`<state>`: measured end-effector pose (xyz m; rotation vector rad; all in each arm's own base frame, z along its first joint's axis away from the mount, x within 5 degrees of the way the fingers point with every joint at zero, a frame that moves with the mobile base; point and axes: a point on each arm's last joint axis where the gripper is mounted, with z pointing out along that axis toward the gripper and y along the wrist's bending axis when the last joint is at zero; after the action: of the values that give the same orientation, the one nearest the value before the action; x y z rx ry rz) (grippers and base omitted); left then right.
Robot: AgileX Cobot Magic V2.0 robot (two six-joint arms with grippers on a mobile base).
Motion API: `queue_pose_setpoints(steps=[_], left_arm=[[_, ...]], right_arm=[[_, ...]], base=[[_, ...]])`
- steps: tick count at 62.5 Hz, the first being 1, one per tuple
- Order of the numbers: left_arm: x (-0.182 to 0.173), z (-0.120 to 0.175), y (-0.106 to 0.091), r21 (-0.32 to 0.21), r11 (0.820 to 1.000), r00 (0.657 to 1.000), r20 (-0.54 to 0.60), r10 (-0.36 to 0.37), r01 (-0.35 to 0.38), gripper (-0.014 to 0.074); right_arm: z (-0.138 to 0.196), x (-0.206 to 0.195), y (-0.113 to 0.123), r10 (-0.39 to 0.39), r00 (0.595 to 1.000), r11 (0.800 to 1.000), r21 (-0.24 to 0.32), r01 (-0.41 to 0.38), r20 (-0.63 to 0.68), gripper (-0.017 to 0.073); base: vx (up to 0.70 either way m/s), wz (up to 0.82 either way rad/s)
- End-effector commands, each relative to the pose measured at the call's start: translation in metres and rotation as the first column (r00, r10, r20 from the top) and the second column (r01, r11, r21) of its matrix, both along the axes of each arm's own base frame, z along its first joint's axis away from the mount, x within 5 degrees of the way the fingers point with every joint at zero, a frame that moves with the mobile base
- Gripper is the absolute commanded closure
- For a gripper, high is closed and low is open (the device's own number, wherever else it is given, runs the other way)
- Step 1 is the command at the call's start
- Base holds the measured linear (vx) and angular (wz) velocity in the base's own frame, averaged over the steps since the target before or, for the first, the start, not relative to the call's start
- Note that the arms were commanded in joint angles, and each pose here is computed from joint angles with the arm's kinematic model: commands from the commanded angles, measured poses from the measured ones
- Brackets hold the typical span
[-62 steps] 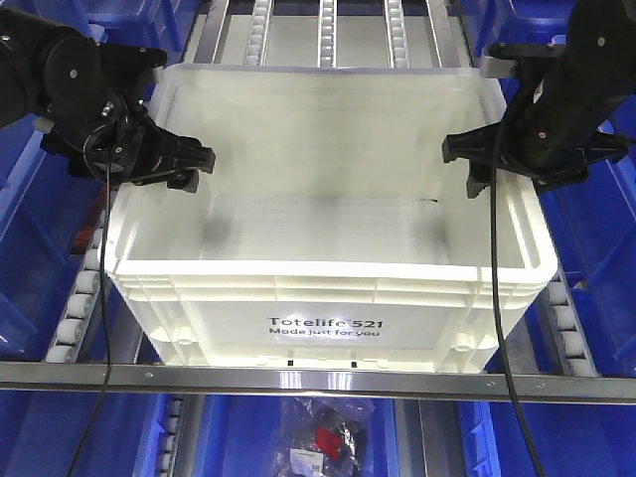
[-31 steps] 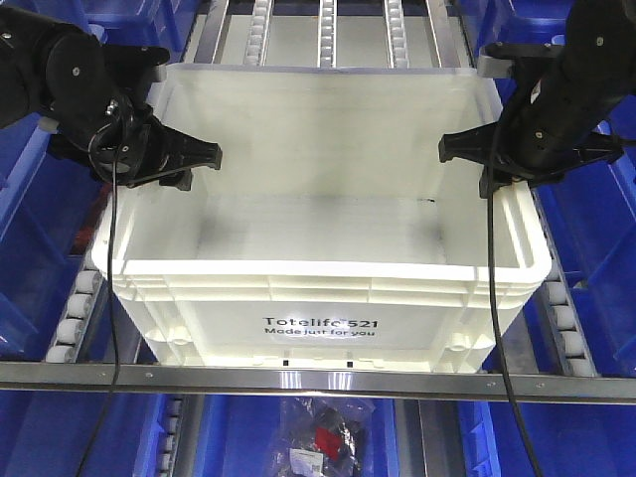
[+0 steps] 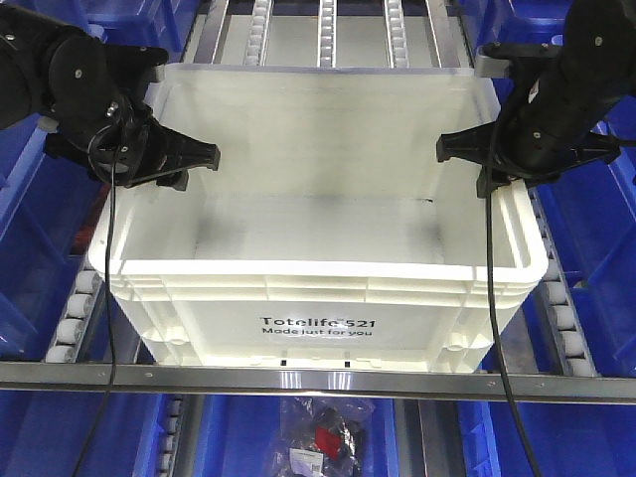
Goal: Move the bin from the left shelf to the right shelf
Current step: 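Close both grippers on the white tote's side rims, then pull the gripped tote off the roller shelf toward the robot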
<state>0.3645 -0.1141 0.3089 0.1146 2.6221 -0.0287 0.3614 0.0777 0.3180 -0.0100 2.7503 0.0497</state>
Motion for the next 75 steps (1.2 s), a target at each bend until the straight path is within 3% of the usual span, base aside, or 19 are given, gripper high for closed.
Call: queue_pose_setpoints(steps=[1, 9, 47, 75], left_arm=[[-0.005, 0.026, 0.017, 0.124, 0.992, 0.996, 0.087, 0.010, -0.021, 0.0540], [-0.006, 0.031, 0.020, 0.117, 0.991, 0.993, 0.107, 0.047, -0.059, 0.0538], [-0.012, 0.044, 0.025, 0.144, 0.987, 0.989, 0.140, 0.047, -0.067, 0.0538], [-0.037, 0.081, 0.032, 0.098, 0.992, 0.970, 0.240, 0.050, -0.075, 0.0538]], right_arm=[[0.025, -0.004, -0.007, 0.000, 0.996, 1.000, -0.023, 0.002, 0.094, 0.0568], [0.024, -0.004, -0.007, 0.000, 0.996, 1.000, -0.025, 0.002, 0.090, 0.0568], [0.026, -0.003, -0.007, 0.025, 0.994, 0.999, -0.033, -0.021, 0.110, 0.0568], [0.052, -0.019, -0.010, 0.023, 0.982, 1.000, -0.017, -0.020, 0.185, 0.0568]], base=[[0.00, 0.00], [0.00, 0.00], [0.00, 0.00], [0.00, 0.00]])
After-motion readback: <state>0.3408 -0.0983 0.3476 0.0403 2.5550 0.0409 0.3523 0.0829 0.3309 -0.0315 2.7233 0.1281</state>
